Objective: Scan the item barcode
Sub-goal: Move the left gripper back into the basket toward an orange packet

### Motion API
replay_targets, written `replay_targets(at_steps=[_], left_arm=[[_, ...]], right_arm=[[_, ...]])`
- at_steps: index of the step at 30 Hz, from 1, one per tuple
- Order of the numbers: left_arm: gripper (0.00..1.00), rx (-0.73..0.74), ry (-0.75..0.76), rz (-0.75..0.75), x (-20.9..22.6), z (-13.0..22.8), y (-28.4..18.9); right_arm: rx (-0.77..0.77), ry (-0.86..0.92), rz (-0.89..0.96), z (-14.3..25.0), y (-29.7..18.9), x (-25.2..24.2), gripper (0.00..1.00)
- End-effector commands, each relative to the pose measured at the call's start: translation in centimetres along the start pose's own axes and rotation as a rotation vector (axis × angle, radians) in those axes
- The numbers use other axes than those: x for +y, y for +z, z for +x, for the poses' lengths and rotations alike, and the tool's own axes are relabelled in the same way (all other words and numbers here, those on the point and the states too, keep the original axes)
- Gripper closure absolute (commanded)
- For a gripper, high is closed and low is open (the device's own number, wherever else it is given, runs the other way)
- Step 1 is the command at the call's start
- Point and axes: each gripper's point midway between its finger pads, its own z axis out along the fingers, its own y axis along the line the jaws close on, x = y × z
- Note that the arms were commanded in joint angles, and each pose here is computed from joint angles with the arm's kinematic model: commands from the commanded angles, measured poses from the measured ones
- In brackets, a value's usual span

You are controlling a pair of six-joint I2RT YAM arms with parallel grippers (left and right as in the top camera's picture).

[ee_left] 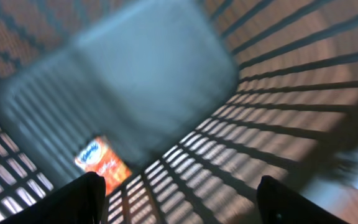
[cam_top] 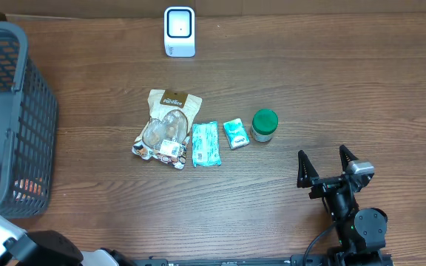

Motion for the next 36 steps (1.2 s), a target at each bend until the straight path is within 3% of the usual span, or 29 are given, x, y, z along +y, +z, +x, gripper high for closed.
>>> replay_targets(at_steps=[1,10,16,23,26,28,31,32,36], left_arm=[[0.21,0.066,-0.098,-0.05,2.4,2.1,3.6],[0.36,0.136,-0.153,-0.19,7.1,6.9,10.5],[0.36,0.21,-0.161,-0.319,10.3,9.9,13.8],[0.38,0.31,-0.166,-0.358,11.7,12.0,17.4],[0.46,0.349,-0.168,-0.371,12.0,12.9,18.3],[0.58,0.362,-0.168,-0.375,12.2,13.1,18.5],[0.9,0.355,-0.168,-0.373,12.1,13.0,18.5],[0.96,0.353,-0.168,-0.371,12.1,12.8,18.5],[0.96,0.351,-0.169,-0.363,11.5,11.8,17.8]], right_arm=[[-0.008,-0.001,0.007,0.1,0.0,-0.2,0.0],[-0.009,-0.001,0.007,0.1,0.0,-0.2,0.0],[-0.008,-0.001,0.007,0.1,0.0,-0.2,0.0],[-0.008,-0.001,0.007,0.1,0.0,-0.2,0.0],[-0.008,-0.001,0.007,0.1,0.0,-0.2,0.0],[-0.008,-0.001,0.007,0.1,0.0,-0.2,0.0],[-0.008,-0.001,0.007,0.1,0.0,-0.2,0.0],[-0.008,-0.001,0.007,0.1,0.0,-0.2,0.0],[-0.008,-0.001,0.007,0.1,0.0,-0.2,0.0]])
